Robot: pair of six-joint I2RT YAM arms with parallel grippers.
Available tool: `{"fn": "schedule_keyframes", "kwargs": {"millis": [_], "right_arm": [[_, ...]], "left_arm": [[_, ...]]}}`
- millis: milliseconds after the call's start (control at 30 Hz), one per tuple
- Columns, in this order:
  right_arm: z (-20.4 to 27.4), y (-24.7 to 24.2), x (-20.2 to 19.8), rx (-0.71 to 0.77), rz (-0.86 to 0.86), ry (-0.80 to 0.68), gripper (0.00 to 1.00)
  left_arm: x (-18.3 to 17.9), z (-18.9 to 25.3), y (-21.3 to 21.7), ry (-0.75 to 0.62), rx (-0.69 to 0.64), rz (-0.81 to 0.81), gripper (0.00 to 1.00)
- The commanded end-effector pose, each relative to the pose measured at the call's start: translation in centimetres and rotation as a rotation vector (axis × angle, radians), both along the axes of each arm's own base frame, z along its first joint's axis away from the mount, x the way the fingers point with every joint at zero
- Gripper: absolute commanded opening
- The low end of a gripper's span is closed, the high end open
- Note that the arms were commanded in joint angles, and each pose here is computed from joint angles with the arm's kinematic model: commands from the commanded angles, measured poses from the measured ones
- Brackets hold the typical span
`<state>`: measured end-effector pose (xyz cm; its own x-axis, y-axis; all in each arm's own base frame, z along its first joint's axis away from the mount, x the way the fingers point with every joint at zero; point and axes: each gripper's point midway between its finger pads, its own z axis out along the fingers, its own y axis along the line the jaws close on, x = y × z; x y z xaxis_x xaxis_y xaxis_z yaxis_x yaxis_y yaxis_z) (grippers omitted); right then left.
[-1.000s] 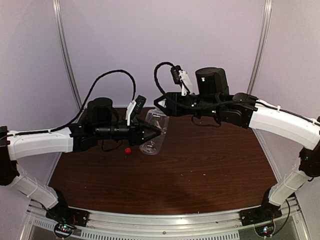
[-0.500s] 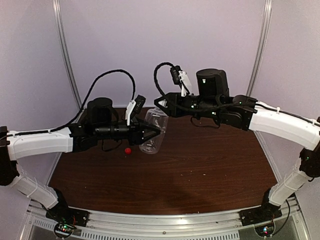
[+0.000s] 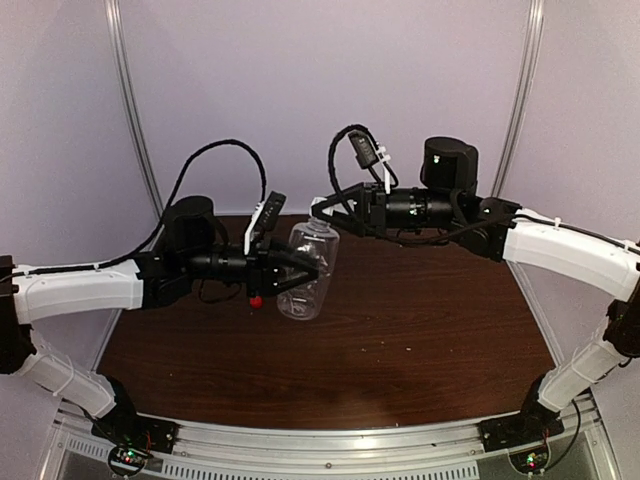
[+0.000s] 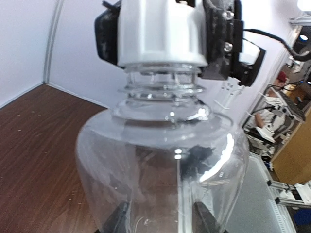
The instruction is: Unscrew the bottle caps
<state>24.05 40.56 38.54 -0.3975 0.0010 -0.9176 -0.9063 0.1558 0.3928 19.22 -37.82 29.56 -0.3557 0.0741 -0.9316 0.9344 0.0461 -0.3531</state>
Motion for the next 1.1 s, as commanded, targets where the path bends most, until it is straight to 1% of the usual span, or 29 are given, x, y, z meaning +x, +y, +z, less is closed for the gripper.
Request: {"fn": "schedule_keyframes", "kwargs": {"millis": [0,67,167,233,333,400,500,567,667,733,867,1000,1067], "right_arm": [[2.2,-1.0,-4.2,0.107,0.297,-0.118,0.14],[2.4,-1.1,-4.9,0.117,0.345,-0.117,0.17],[2.4,-1.1,-4.7,0.118,0.338,-0.108,0.23],[2.4,-1.1,-3.8,0.104,0.28,-0.093,0.28],[2.5,-1.2,-1.6,0.064,0.137,-0.057,0.38],[2.7,-1.5,-0.8,0.053,0.075,-0.038,0.46],[3.5,-2.0,-0.4,0.065,0.019,-0.019,0.56],[4.0,-2.3,-0.3,0.076,-0.008,-0.006,0.63],[4.8,-2.5,-0.1,0.09,-0.054,0.02,0.73],[4.8,-2.5,0.2,0.078,-0.099,0.034,0.77],[4.5,-2.3,1.1,0.014,-0.237,0.031,0.82],[3.9,-2.3,2.3,-0.052,-0.387,0.03,0.87],[2.9,-2.0,2.9,-0.104,-0.462,0.039,0.87]], "left_arm": [[-6.7,5.6,1.2,-0.108,-0.217,-0.354,0.24],[-7.2,6.0,1.4,-0.106,-0.239,-0.378,0.24],[-7.1,6.1,1.3,-0.102,-0.248,-0.379,0.24],[-6.9,5.9,1.2,-0.097,-0.247,-0.368,0.24],[-6.4,5.8,1.0,-0.093,-0.246,-0.34,0.24],[-5.9,5.6,0.8,-0.09,-0.241,-0.312,0.24],[-5.0,5.3,0.5,-0.088,-0.224,-0.264,0.24],[-4.0,4.5,0.1,-0.072,-0.183,-0.208,0.23],[-2.3,3.8,-0.2,-0.096,-0.124,-0.107,0.23],[-1.0,3.4,-0.2,-0.103,-0.087,-0.032,0.23],[0.9,2.9,0.0,-0.107,-0.042,0.078,0.23],[2.0,2.6,0.2,-0.107,-0.02,0.146,0.23],[2.4,2.4,0.2,-0.105,-0.007,0.17,0.23]]}}
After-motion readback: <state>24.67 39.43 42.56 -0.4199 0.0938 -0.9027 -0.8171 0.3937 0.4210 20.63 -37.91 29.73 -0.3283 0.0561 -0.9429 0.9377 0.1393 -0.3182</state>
